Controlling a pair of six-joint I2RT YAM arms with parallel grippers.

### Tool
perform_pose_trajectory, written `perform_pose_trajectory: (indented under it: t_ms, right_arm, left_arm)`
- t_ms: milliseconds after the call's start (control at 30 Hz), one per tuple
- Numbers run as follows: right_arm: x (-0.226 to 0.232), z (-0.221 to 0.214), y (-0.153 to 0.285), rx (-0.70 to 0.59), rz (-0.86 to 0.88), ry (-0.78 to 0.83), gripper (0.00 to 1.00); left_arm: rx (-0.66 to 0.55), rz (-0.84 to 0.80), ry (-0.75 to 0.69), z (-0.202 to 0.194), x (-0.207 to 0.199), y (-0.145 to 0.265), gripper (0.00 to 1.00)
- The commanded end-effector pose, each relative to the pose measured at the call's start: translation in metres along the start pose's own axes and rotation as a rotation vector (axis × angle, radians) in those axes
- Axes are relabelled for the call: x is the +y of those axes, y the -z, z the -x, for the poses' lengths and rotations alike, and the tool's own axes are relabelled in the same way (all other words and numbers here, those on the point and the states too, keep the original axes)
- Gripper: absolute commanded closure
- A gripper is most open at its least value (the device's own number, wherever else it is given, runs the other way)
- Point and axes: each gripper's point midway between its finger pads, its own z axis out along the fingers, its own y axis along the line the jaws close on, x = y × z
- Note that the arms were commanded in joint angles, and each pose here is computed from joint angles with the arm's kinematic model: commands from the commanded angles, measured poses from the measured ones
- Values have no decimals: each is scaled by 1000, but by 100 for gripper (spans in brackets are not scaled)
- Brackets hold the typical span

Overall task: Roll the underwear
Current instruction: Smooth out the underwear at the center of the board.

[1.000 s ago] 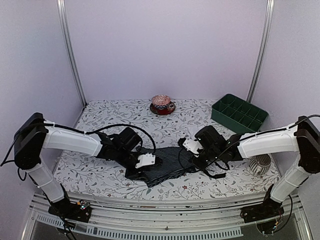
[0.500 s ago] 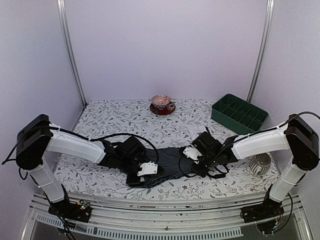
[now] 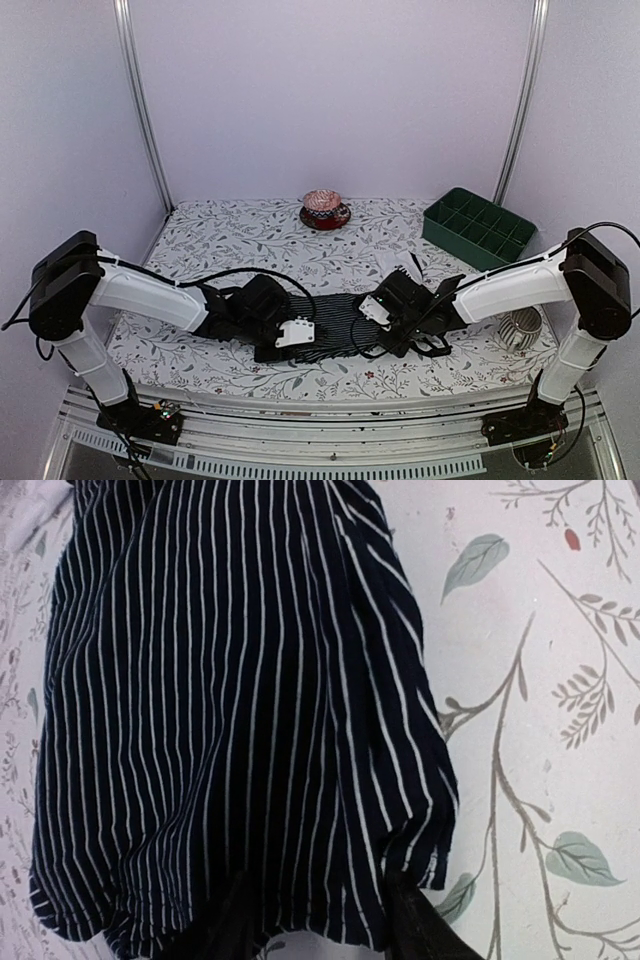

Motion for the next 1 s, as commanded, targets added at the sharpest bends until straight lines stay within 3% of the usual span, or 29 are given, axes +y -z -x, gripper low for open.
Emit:
perform_pose_trajectory:
  t_ms: [0, 300, 500, 633, 767, 967]
  right_arm:
    - [7, -35, -5, 123, -11, 20, 86]
    - [6, -24, 8, 91, -54, 22, 67]
    - [11, 3, 34, -7, -56, -9, 52]
    - [11, 17, 55, -71, -59, -100, 42]
    - [7, 17, 71, -115, -68, -227, 40]
    - [15, 4, 69, -160, -10, -456, 41]
  left_arm:
    - [157, -15, -32, -49, -15, 0, 54]
    - [174, -41, -28, -67, -21, 10, 50]
    - [128, -8, -9, -59, -9, 23, 49]
    - [42, -13, 27, -40, -3, 36, 37]
    - [-47, -10, 51, -18, 1, 49, 26]
    - [-111, 20, 60, 4, 7, 49, 21]
